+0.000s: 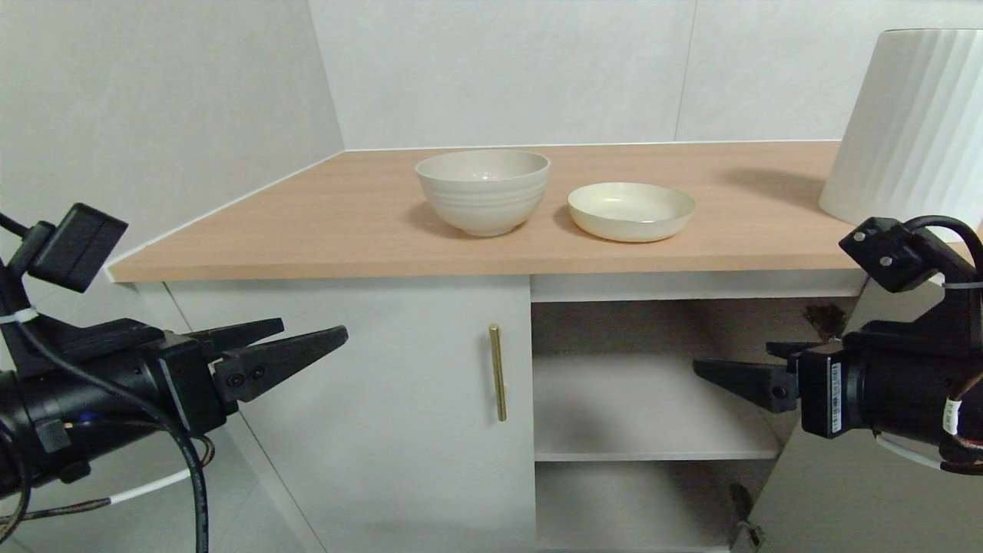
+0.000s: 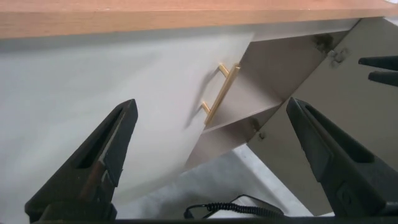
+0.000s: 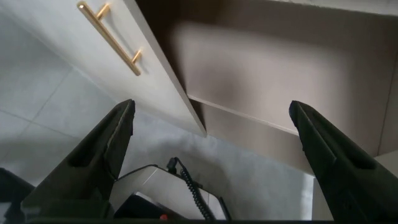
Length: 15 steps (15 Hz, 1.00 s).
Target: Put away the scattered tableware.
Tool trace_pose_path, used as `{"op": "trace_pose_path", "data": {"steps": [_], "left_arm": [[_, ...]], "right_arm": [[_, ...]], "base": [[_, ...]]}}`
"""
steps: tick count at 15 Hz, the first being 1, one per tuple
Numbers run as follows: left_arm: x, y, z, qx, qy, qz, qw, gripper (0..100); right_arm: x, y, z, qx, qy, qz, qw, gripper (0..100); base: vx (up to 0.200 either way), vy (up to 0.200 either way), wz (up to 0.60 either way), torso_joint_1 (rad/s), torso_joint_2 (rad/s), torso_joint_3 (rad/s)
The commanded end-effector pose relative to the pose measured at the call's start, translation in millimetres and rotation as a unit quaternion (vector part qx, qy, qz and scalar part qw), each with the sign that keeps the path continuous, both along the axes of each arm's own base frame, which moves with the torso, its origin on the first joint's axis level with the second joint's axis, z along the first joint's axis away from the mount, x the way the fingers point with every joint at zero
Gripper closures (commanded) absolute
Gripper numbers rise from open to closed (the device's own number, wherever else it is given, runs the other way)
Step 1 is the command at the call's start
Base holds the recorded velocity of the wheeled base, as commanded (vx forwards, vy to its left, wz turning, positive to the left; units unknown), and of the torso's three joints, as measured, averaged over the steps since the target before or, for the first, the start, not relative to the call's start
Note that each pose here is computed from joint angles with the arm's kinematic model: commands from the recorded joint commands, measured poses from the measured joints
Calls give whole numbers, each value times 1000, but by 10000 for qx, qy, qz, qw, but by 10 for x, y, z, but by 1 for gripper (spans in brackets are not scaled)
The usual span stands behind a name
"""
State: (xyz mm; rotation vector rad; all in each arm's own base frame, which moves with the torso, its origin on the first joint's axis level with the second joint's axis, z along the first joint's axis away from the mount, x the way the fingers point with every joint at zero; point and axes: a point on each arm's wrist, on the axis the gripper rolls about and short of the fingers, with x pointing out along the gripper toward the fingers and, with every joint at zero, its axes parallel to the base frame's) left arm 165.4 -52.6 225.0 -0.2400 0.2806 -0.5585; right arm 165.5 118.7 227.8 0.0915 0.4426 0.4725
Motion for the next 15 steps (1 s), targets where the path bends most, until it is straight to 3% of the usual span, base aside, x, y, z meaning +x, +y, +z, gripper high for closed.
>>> {"op": "trace_pose_path", "data": {"steps": [1,6,15], "left_arm": [[14,-4,-17,10,42,0,10000,0],[10,-6,-14,7,35,-15,10000,0],[13,-7,-17,9,43,-15,10000,0]], "right_arm": [[-1,-1,-4,-5,4,-1,10000,0],[-3,1,-9,-15,6,10,10000,0],[12,11,-41,-39,75,51,10000,0]], "base": [[0,0,0,0,0,0],[0,0,0,37,-177,-176],[0,0,0,180,-479,-287]]}}
